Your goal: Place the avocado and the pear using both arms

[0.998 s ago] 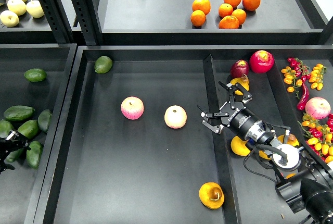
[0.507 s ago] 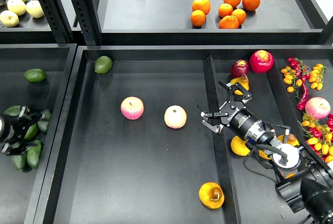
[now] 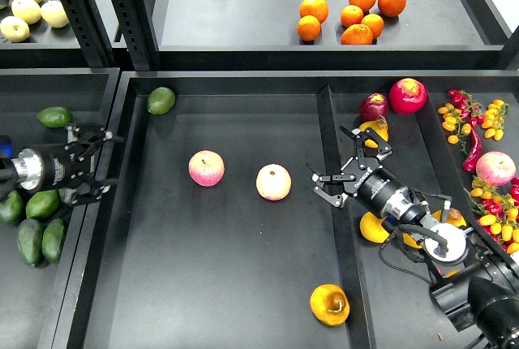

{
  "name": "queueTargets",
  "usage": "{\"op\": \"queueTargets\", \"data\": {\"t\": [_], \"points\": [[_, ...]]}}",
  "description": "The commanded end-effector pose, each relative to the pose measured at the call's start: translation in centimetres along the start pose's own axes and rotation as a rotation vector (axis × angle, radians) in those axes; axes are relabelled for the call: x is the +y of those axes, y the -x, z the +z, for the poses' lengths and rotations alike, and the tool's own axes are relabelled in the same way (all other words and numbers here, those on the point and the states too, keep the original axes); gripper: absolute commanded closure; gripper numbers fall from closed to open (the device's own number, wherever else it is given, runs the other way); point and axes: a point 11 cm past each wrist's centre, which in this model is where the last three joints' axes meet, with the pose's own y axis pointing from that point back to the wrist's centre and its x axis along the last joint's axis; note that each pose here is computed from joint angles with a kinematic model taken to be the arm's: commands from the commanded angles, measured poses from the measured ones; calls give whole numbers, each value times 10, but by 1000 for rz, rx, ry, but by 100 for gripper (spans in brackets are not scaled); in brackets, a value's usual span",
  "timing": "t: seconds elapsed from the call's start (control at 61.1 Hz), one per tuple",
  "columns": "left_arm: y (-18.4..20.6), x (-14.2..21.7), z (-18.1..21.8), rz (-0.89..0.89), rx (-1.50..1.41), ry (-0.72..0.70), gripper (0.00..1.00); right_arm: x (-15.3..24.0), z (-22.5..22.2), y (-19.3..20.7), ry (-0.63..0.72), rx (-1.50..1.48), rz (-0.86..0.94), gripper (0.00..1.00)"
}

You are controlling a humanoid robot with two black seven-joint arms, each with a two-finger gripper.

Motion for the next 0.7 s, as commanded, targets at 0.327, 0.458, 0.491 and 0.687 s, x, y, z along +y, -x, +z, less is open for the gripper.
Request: {"op": "queueTargets", "data": {"t": [0.327,0.458,0.491,0.687], "points": [[58,-31,-21,-204,206,171,11,0,-1,1,-6,1,-2,0],[72,-42,-31,-243,261,184,10,0,-1,1,-6,1,-2,0],[76,-46,-34,-255,277,187,10,0,-2,1,-8,0,-2,0],[108,-65,-43,-336,398,259,7,0,-3,1,-8,-3,-2,0]]}}
